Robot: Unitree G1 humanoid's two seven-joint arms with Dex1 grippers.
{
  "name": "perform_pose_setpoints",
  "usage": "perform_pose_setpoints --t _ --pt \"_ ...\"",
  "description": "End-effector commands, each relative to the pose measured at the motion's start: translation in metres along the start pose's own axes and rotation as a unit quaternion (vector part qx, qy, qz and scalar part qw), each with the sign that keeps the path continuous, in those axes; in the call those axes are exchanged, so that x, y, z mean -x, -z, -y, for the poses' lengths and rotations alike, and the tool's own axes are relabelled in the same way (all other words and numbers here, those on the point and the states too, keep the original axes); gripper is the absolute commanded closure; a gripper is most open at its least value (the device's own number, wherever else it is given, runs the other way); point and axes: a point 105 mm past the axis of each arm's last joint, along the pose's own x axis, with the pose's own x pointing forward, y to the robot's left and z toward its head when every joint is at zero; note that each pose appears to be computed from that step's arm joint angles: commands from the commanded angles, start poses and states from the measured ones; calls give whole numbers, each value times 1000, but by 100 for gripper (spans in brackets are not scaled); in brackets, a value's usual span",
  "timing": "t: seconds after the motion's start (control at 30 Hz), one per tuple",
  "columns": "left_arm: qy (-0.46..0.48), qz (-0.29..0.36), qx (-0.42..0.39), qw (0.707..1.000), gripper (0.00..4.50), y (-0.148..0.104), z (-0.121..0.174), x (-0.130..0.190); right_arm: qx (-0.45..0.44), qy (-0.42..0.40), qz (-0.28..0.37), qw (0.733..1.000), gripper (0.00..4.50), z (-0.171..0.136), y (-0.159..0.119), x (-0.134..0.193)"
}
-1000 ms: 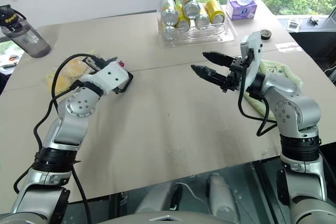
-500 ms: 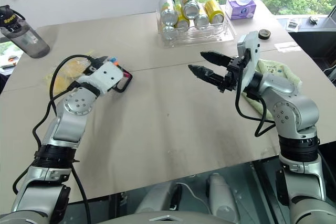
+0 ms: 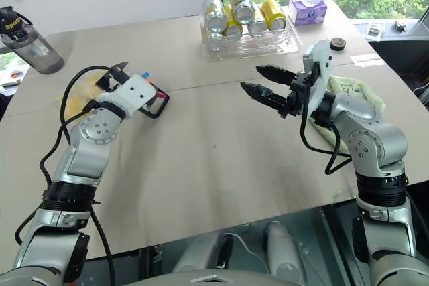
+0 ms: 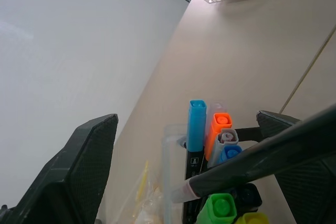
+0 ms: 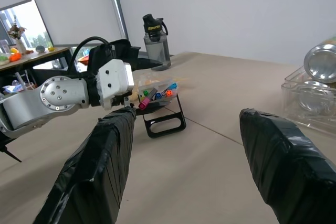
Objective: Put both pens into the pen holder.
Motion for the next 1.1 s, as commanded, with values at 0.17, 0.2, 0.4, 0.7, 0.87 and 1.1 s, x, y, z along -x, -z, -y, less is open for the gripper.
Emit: perform_pose_setpoints --t 0.17,0.2,0.4,0.7,0.87,1.1 --pt "-33 25 47 998 5 -23 -20 1 20 -13 15 1000 113 -5 -11 -3" --pt "-39 22 64 997 5 -24 -23 0 20 -14 15 1000 113 -5 -11 -3" --pt "-57 7 104 993 5 -19 -31 -3 21 -13 14 1000 113 -5 -10 -3" --pt "-75 -14 120 990 5 -9 -37 -2 20 -11 14 1000 113 -5 -9 -1" --pt "-68 -16 124 990 5 -8 -33 -1 20 -10 14 1000 113 -5 -8 -1" --pt "-71 -56 178 980 5 11 -28 0 19 -12 14 1000 113 -5 -7 -1"
